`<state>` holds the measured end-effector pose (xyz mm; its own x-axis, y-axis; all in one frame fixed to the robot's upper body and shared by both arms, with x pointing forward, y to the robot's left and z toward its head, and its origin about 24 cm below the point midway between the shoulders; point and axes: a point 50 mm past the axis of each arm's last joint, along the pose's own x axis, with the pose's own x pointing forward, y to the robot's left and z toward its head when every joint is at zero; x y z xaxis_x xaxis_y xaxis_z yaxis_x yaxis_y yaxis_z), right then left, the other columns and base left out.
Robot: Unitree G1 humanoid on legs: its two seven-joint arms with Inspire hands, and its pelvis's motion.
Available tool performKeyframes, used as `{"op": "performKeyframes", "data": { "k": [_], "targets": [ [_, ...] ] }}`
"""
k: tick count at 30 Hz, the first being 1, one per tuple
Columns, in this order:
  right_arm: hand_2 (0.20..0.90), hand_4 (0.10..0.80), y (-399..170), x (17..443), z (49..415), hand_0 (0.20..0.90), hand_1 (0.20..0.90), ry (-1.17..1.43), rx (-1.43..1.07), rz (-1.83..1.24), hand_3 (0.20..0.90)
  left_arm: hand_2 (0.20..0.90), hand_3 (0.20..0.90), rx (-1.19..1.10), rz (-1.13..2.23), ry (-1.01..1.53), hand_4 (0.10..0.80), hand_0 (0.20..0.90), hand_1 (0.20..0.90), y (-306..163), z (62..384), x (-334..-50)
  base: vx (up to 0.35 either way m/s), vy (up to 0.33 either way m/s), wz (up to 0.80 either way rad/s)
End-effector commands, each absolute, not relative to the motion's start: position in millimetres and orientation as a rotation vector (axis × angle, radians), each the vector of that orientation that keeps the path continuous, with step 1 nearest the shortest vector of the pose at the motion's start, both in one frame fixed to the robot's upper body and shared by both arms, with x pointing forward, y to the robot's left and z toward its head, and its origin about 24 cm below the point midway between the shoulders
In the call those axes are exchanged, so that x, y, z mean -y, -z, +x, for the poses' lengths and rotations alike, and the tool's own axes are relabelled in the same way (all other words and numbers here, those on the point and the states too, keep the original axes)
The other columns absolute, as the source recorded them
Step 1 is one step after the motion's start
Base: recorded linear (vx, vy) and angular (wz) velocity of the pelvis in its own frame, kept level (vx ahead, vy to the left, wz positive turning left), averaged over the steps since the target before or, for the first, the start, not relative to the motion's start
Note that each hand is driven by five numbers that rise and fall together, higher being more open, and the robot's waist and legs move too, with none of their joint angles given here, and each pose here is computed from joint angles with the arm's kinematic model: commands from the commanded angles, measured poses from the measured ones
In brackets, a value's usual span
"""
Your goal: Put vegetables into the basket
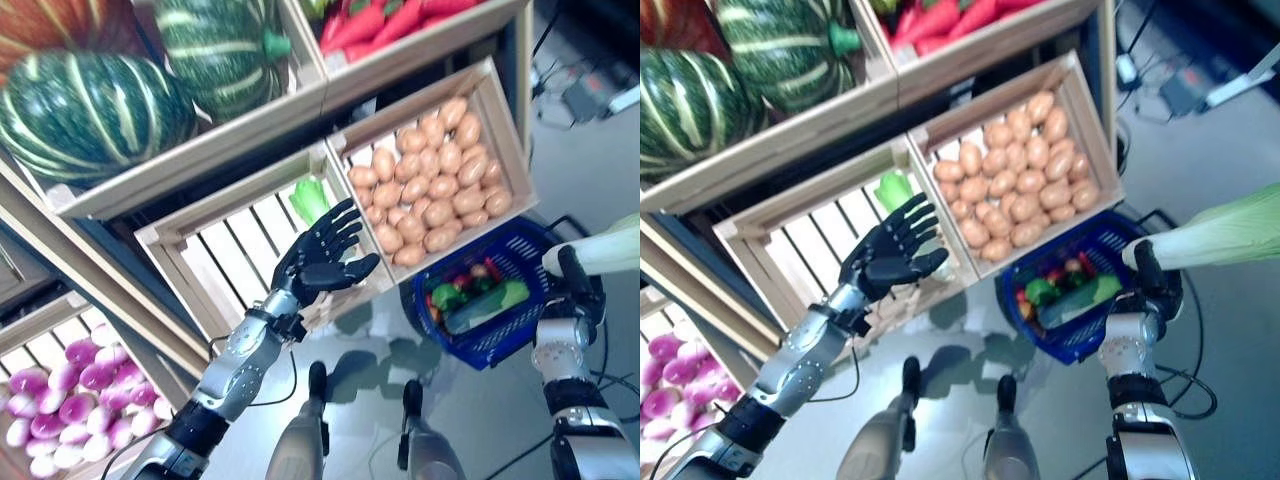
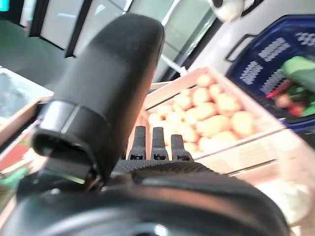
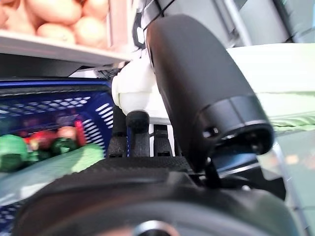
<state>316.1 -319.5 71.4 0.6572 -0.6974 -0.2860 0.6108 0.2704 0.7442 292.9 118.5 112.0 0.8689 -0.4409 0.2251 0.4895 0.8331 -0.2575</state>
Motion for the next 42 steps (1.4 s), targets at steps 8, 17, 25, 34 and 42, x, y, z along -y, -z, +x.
{"op": "performKeyframes", "data": {
  "k": [8, 17, 25, 34, 42],
  "targets": [
    [0.3, 0.4, -154, 333, 345, 0.3, 0.3, 0.682, 0.369, 0.96, 0.3, 0.9, 0.9, 0.559, -0.34, 0.634, 0.8, 0.9, 0.9, -188, 295, -92, -0.158, -0.045, 0.04],
    [0.3, 0.4, -166, 316, 365, 0.3, 0.3, 0.576, 0.298, 0.921, 0.3, 0.9, 0.9, 0.798, -0.335, 0.68, 0.8, 0.9, 0.9, -230, 287, -94, -0.085, -0.02, 0.04],
    [0.3, 0.4, -161, 311, 374, 0.3, 0.3, 0.537, 0.165, 0.851, 0.3, 0.9, 0.9, 0.914, -0.343, 0.722, 0.8, 0.9, 0.9, -252, 280, -95, -0.016, -0.005, 0.06],
    [0.3, 0.4, -158, 311, 381, 0.3, 0.3, 0.544, 0.025, 0.951, 0.3, 0.9, 0.9, 0.941, -0.339, 0.757, 0.8, 0.9, 0.9, -258, 278, -95, 0.032, -0.057, 0.05],
    [0.3, 0.4, -158, 303, 386, 0.3, 0.3, 0.521, -0.063, 1.041, 0.3, 0.9, 0.9, 0.964, -0.341, 0.789, 0.8, 0.9, 0.9, -261, 273, -95, 0.029, -0.026, 0.07]
  ]
}}
